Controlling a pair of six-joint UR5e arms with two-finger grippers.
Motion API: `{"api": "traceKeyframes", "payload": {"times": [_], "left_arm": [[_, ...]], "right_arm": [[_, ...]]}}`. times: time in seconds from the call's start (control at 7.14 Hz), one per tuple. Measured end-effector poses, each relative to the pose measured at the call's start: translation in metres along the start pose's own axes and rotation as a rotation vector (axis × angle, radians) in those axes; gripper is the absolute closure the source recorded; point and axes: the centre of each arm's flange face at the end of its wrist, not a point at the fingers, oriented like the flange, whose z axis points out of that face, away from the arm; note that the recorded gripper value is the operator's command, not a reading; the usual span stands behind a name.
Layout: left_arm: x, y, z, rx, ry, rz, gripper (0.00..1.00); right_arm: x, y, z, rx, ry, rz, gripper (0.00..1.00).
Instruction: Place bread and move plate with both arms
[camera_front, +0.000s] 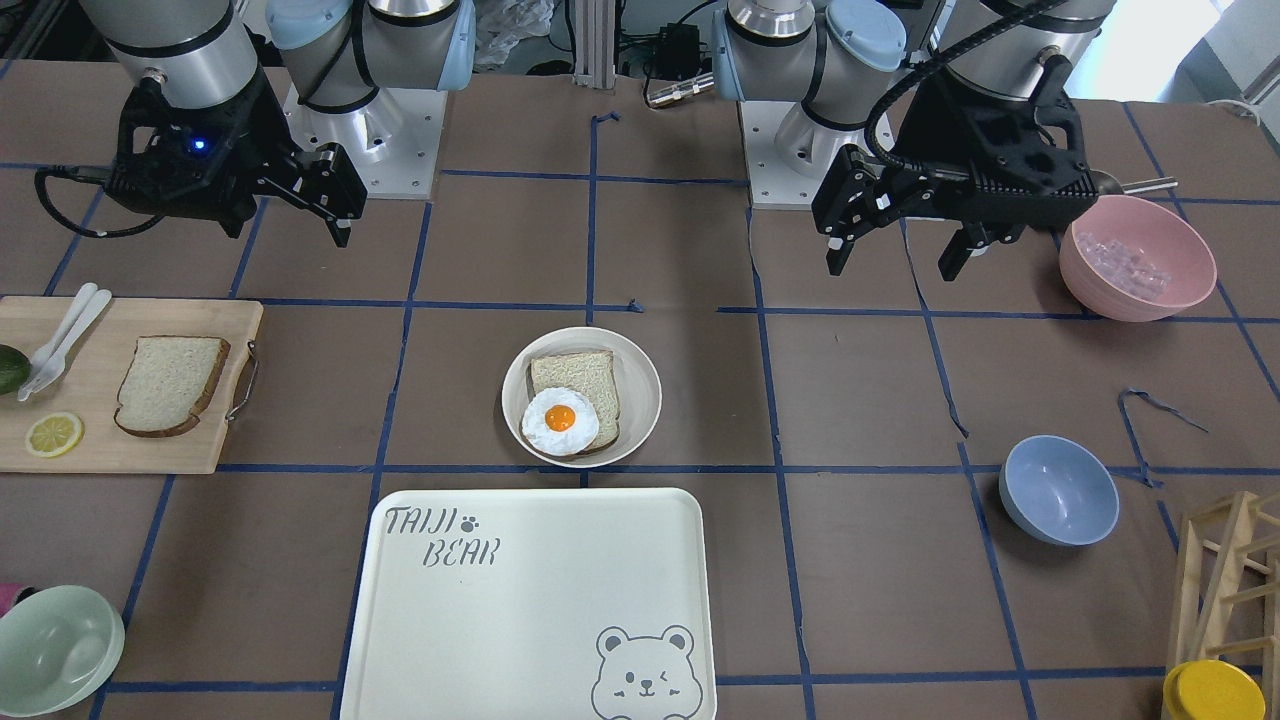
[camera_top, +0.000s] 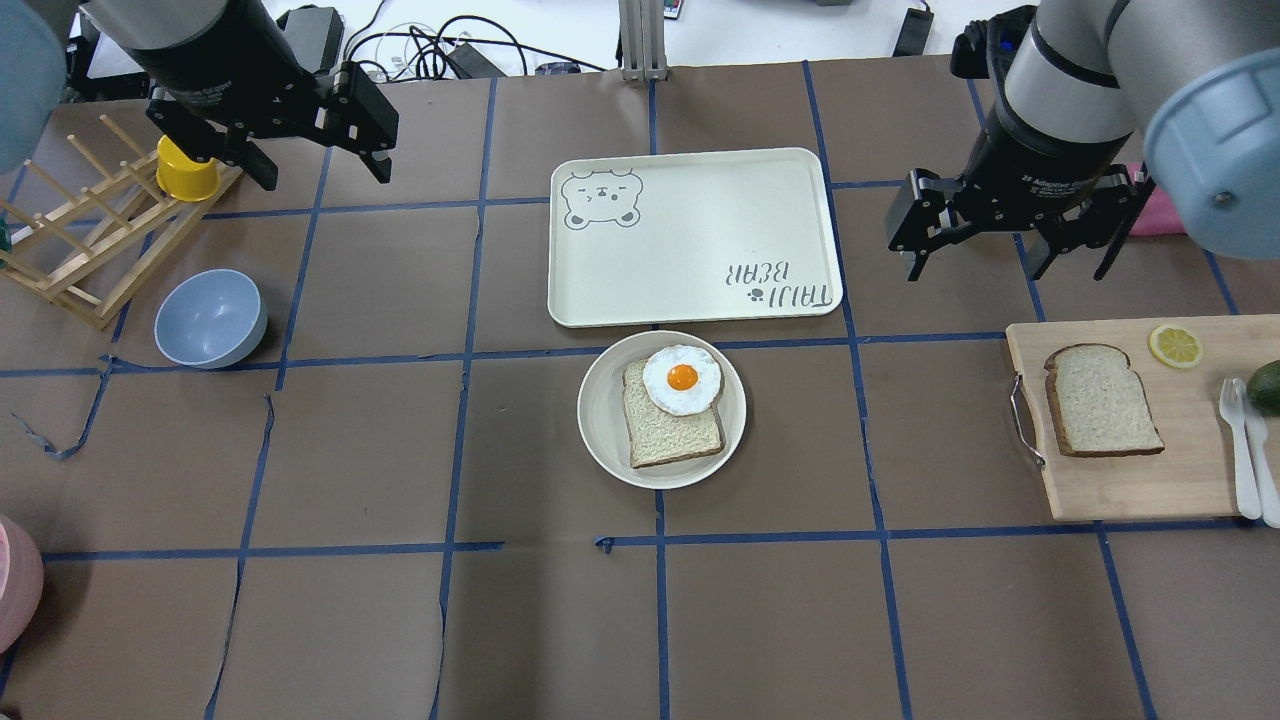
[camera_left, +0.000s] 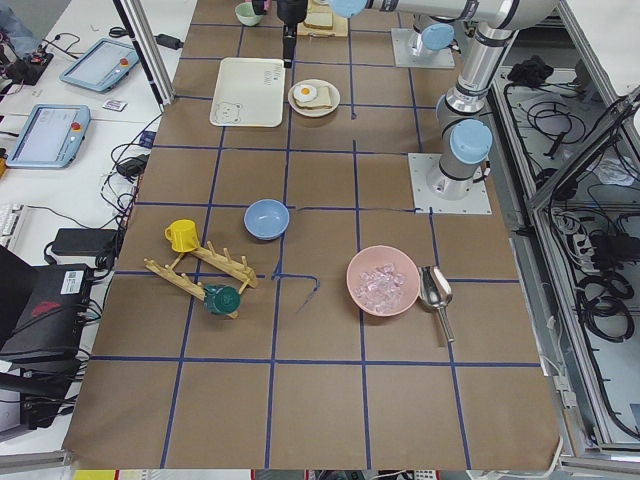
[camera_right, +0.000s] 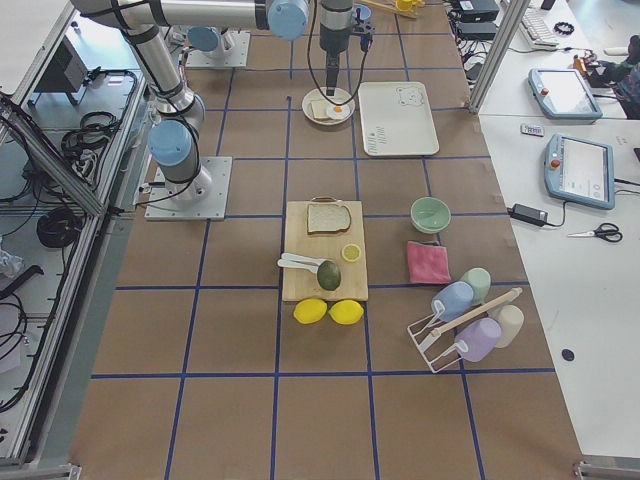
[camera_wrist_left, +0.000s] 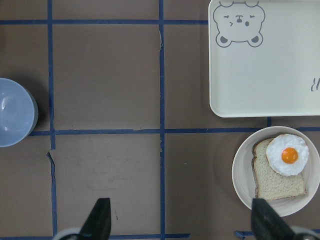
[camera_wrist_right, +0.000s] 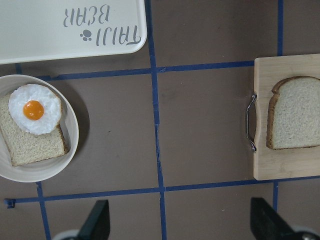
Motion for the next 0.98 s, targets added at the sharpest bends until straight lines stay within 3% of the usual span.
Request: {"api": "traceKeyframes", "payload": {"times": [0.98], "left_arm": [[0.0001,0.0016,0.0027,-0.007,0.003,0.0,0.0]], "right_arm": [[-0.0006,-0.0002,-0.0006,0.002,-0.001,-0.001,0.0]]}}
